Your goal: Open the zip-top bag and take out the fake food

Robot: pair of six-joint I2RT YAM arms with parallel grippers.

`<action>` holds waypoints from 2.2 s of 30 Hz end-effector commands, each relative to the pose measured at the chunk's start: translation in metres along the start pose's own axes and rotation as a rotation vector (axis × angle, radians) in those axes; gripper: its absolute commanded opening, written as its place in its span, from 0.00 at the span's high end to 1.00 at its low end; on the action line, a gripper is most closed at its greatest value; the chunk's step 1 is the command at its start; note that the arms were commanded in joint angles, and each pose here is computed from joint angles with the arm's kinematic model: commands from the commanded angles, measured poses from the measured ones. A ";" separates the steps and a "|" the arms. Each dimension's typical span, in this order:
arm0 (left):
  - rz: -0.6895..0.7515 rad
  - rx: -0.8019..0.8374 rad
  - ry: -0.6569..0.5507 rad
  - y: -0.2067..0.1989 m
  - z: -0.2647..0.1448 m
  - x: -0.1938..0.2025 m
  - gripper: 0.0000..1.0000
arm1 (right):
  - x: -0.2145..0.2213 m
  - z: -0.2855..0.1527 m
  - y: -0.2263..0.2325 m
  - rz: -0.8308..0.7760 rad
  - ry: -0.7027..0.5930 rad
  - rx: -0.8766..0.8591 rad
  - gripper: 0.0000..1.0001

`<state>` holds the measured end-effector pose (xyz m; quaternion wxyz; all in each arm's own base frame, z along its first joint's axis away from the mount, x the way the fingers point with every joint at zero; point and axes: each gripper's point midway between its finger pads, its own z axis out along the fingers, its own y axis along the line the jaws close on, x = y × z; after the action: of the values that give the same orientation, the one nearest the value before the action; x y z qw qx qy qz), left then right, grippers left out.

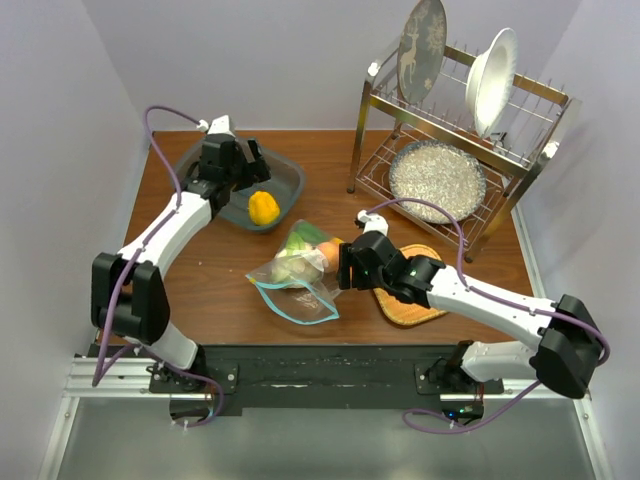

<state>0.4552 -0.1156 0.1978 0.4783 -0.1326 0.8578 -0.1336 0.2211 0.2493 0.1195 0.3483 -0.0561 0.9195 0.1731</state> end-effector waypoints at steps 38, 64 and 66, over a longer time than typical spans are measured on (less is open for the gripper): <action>0.013 0.397 0.322 -0.055 -0.210 0.262 0.93 | -0.082 0.065 0.019 0.000 0.009 0.124 0.42; 0.034 0.617 0.032 -0.101 -0.170 0.259 0.28 | -0.055 0.014 0.004 -0.125 0.031 0.186 0.30; 0.030 0.583 0.041 -0.090 -0.167 0.263 0.32 | -0.065 -0.005 0.003 -0.102 -0.007 0.178 0.30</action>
<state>0.1812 -0.2728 0.0827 0.4467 0.0341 0.8266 -0.3406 0.2633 0.2684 0.1064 0.3064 -0.0867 0.9449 0.0759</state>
